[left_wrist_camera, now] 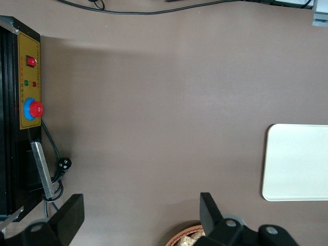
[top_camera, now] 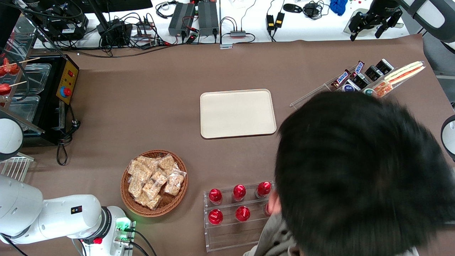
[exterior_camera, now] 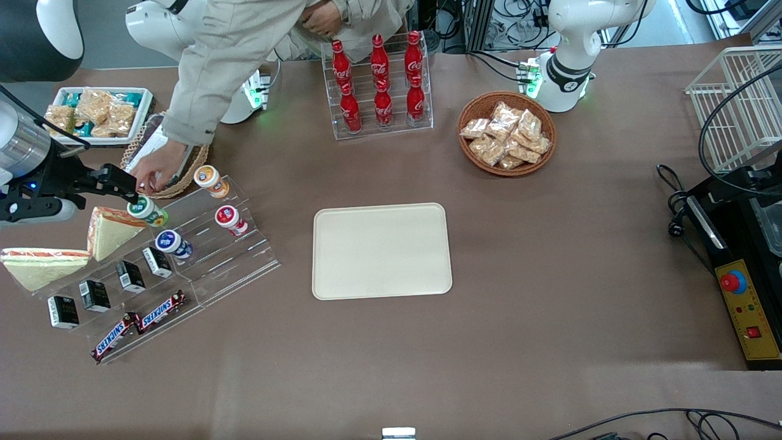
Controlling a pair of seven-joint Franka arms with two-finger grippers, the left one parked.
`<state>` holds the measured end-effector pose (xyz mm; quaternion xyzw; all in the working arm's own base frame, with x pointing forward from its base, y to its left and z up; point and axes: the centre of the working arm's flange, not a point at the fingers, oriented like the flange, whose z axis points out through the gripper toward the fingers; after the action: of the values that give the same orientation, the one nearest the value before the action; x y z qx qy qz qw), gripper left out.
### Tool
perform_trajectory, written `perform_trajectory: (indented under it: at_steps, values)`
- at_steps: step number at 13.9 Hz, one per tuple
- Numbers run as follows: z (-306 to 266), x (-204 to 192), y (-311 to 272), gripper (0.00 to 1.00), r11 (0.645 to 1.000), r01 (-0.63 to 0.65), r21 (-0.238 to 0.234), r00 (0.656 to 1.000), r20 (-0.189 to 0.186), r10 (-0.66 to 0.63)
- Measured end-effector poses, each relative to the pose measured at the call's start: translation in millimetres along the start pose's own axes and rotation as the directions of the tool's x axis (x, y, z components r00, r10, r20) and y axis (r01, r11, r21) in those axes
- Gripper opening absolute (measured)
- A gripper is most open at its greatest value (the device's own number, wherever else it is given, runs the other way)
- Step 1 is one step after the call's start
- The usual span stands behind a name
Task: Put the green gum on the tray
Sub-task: 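Move the right gripper over the acrylic rack toward the green gum bottle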
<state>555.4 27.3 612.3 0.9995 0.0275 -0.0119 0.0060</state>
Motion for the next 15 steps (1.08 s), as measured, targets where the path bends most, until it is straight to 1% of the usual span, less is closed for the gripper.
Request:
perform_trajectory:
  at_steps: [4,6,9,12,14,15]
  values:
    - [0.1,0.1,0.8,1.00,1.000,0.010,0.000,1.000,0.000,-0.010]
    - [-0.6,-0.1,8.1,1.00,0.994,0.106,0.000,0.994,-0.001,-0.106]
    - [-0.2,-3.5,53.7,1.00,0.970,0.243,0.002,0.970,0.001,-0.243]
    - [5.8,-12.4,93.7,1.00,0.952,0.304,0.018,0.952,0.024,-0.305]
    - [22.9,-18.5,101.8,1.00,0.950,0.312,0.033,0.949,0.041,-0.313]
    - [35.6,-22.7,101.6,1.00,0.948,0.316,0.037,0.948,0.039,-0.317]
